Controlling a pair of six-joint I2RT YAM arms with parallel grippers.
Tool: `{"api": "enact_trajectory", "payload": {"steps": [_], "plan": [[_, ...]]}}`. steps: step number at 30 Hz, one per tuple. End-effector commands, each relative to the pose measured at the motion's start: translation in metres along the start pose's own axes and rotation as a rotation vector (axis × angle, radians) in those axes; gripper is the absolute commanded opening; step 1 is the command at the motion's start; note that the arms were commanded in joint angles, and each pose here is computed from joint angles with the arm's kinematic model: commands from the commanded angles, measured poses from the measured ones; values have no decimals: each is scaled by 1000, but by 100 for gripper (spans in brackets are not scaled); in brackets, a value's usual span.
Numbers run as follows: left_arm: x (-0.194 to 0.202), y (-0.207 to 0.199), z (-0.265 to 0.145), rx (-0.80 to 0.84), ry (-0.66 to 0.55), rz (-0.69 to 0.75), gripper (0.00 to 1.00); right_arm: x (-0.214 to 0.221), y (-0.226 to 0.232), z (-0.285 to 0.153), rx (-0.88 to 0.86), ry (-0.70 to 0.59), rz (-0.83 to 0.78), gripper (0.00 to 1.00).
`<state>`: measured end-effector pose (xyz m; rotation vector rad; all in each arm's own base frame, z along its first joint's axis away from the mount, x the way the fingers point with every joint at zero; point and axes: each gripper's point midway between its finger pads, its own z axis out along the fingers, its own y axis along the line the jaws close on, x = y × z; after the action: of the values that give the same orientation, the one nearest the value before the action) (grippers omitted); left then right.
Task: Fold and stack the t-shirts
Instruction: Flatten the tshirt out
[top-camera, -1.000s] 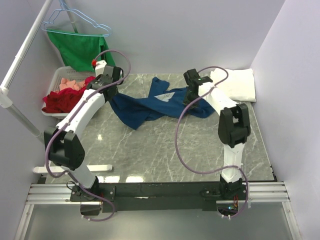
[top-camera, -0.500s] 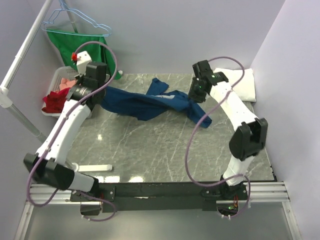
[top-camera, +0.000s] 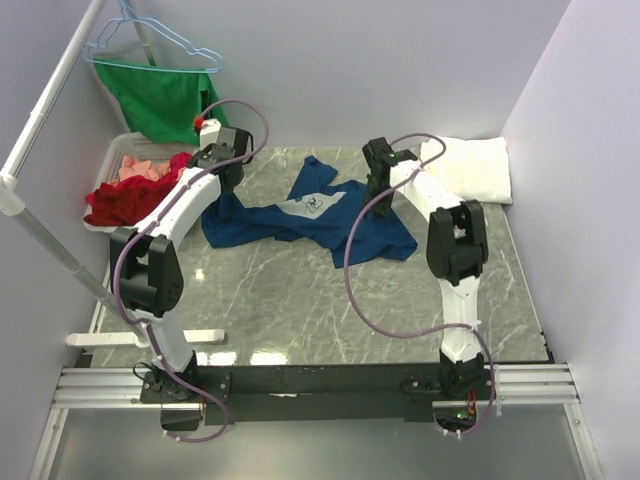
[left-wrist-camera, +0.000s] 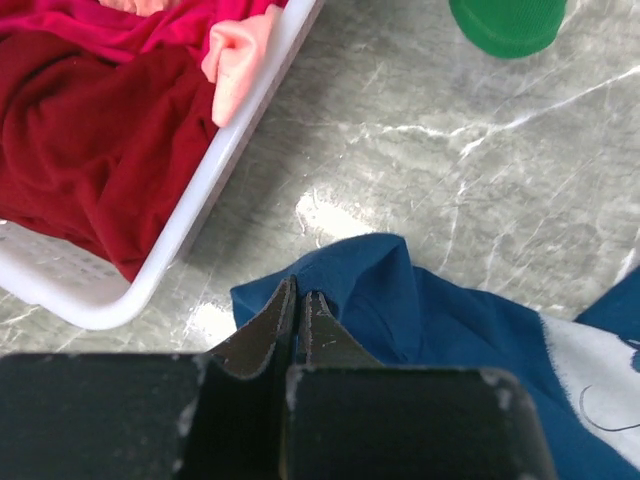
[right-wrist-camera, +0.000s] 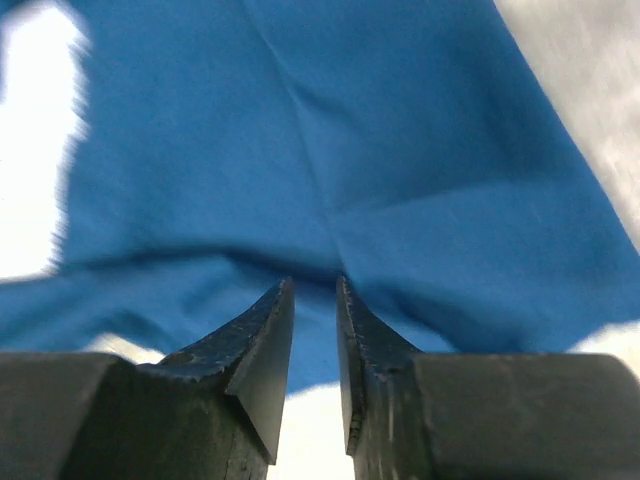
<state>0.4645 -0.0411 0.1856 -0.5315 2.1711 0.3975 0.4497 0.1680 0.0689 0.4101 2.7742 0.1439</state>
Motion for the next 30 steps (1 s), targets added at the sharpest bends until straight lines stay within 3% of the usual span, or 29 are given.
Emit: {"api": "enact_trajectory", "payload": {"steps": [1, 5, 12, 30], "plan": [[-24, -9, -2, 46, -37, -84, 1, 15, -4, -48, -28, -69, -66, 32], [-12, -18, 10, 50, 1, -72, 1, 53, 0, -67, -55, -53, -155, 38], [-1, -24, 18, 64, 29, -57, 1, 112, 16, -55, -75, 35, -300, 52], [3, -12, 17, 67, 41, -60, 1, 145, 62, 3, -110, 128, -399, 53]]}}
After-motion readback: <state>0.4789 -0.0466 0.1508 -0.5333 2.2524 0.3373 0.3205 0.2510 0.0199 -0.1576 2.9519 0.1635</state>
